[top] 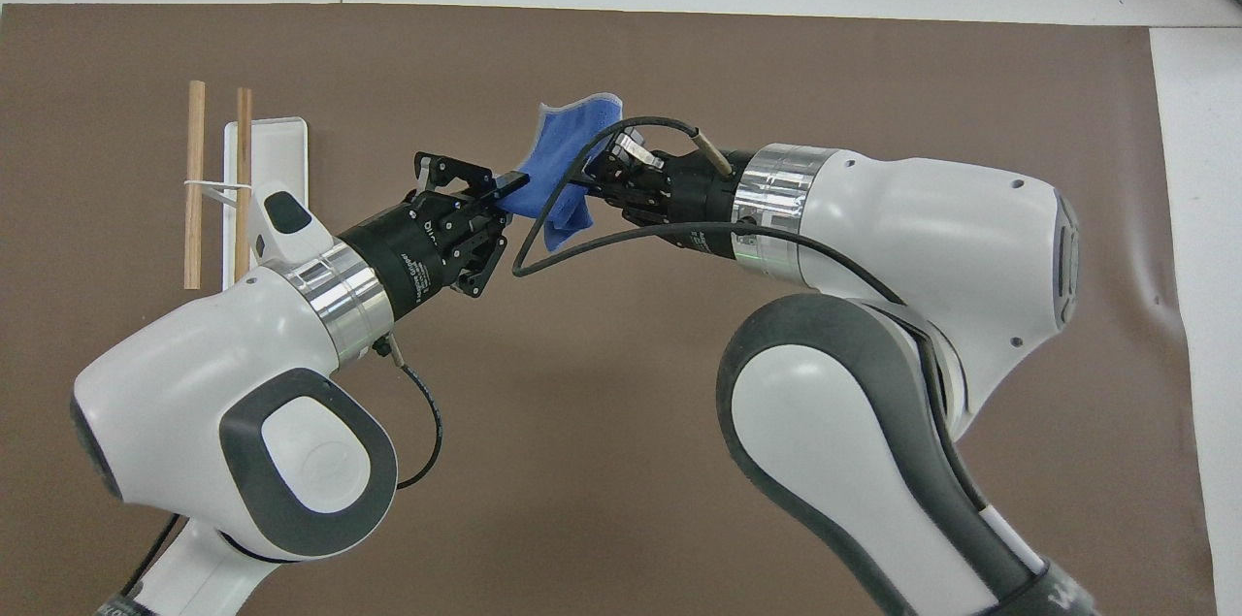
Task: Right arm passes towel to left arm to hang
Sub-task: 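Grasp the towel with the left gripper beside the right gripper, then pull the towel toward the rack while the right gripper releases and withdraws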
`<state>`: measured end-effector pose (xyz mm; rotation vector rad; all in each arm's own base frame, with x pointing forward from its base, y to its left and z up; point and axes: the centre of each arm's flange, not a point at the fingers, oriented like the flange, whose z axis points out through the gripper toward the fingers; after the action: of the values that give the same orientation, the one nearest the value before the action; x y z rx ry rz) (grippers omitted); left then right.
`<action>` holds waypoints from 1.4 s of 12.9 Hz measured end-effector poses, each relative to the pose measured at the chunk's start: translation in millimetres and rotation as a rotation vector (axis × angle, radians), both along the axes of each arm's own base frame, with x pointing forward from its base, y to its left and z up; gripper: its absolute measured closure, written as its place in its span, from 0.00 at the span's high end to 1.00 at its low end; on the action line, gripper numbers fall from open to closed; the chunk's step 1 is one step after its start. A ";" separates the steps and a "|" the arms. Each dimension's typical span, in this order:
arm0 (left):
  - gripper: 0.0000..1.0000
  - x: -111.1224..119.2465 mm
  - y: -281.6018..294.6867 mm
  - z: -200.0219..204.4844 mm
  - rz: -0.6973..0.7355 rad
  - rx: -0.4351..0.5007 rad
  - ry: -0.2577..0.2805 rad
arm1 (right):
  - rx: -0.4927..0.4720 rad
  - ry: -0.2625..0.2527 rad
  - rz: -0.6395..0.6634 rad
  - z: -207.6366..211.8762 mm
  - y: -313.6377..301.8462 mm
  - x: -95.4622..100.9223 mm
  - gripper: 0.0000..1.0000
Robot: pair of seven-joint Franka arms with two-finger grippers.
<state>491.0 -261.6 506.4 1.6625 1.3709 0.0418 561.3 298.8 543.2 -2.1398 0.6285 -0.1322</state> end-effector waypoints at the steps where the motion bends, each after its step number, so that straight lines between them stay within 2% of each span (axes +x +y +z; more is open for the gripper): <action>1: 0.02 0.3 0.4 -0.2 0.001 0.000 0.000 | 0.000 0.000 0.000 0.0 0.0 0.0 0.08; 8: 0.02 4.7 8.8 -5.0 -0.019 0.041 -0.033 | -0.001 0.011 0.017 1.7 0.3 -2.5 0.08; 13: 0.02 26.5 59.4 -15.7 0.009 0.123 -0.085 | -0.012 0.031 0.024 2.7 -11.9 -6.9 0.64; 14: 0.02 30.5 69.8 -15.9 0.013 0.140 -0.100 | -0.030 0.039 0.029 0.6 -18.4 -8.6 0.64; 16: 0.02 36.8 86.7 -17.9 0.000 0.170 -0.119 | -0.149 0.041 0.084 -0.1 -40.0 -10.3 0.81; 17: 0.02 40.2 96.2 -20.1 -0.020 0.183 -0.122 | -0.238 0.039 0.116 1.3 -55.9 -10.2 0.81; 18: 0.02 44.1 107.3 -22.8 -0.051 0.202 -0.127 | -0.332 0.032 0.138 4.1 -72.9 -10.3 0.89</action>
<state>535.0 -154.3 483.6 1.8281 1.2616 0.2592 551.0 225.8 547.3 -2.5024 0.5010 -0.1337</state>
